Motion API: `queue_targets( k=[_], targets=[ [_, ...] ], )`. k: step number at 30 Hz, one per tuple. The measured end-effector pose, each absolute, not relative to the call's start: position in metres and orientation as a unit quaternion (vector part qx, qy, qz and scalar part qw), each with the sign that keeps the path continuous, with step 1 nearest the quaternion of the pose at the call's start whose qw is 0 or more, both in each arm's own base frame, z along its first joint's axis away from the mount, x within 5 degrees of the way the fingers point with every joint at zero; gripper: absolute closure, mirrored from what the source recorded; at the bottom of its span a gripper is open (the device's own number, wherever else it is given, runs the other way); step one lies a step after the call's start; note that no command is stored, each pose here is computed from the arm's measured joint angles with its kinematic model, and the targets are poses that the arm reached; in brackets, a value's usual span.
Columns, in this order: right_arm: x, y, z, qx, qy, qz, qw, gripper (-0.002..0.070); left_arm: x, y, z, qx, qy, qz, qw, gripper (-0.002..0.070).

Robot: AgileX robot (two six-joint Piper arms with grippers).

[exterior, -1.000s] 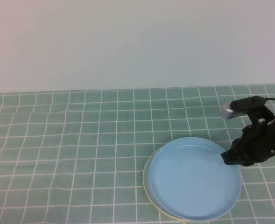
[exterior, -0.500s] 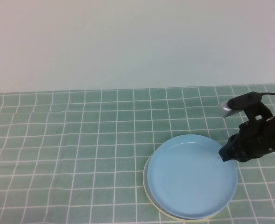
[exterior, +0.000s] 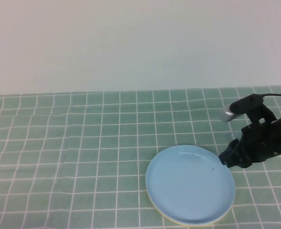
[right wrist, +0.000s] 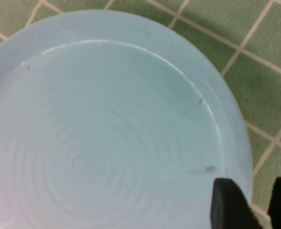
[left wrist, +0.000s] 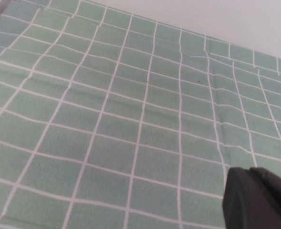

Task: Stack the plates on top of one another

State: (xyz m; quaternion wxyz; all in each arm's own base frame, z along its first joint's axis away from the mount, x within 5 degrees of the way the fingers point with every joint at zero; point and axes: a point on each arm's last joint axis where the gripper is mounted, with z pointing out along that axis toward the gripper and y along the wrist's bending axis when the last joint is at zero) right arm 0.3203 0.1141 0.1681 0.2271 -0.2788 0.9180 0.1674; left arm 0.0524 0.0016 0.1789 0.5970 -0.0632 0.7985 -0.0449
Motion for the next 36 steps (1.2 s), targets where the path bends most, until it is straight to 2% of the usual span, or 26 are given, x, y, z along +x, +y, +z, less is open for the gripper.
queue_targets(
  k=[6,9,12,18,22,25,31,36],
  targets=[
    [0.319,0.115,0.168,-0.277,0.919,0.175,0.219,0.0470,0.052,0.002,0.179,-0.063,0.799,-0.045,0.597,0.0676],
    [0.316,0.115,0.174,-0.280,0.917,0.182,0.218,0.0562,0.052,0.002,0.179,-0.063,0.799,-0.045,0.597,0.0676],
    [0.312,0.115,0.196,-0.278,0.910,0.183,0.247,0.0642,0.052,0.002,0.179,-0.063,0.799,-0.045,0.597,0.0676],
    [0.289,0.109,0.263,-0.274,0.881,0.185,0.339,0.0672,0.052,0.002,0.179,-0.063,0.799,-0.045,0.597,0.0676],
    [0.259,0.102,0.315,-0.257,0.854,0.198,0.406,0.0675,0.052,0.002,0.179,-0.063,0.799,-0.045,0.597,0.0676],
    [0.225,0.094,0.342,-0.247,0.834,0.203,0.450,0.0675,0.052,0.002,0.179,-0.063,0.799,-0.045,0.597,0.0676],
    [0.150,0.070,0.359,-0.220,0.794,0.194,0.532,0.0676,0.052,0.002,0.179,-0.063,0.799,-0.045,0.597,0.0676],
    [0.114,0.060,0.362,-0.218,0.764,0.188,0.577,0.0676,0.052,0.002,0.179,-0.063,0.799,-0.045,0.597,0.0676]
  ],
)
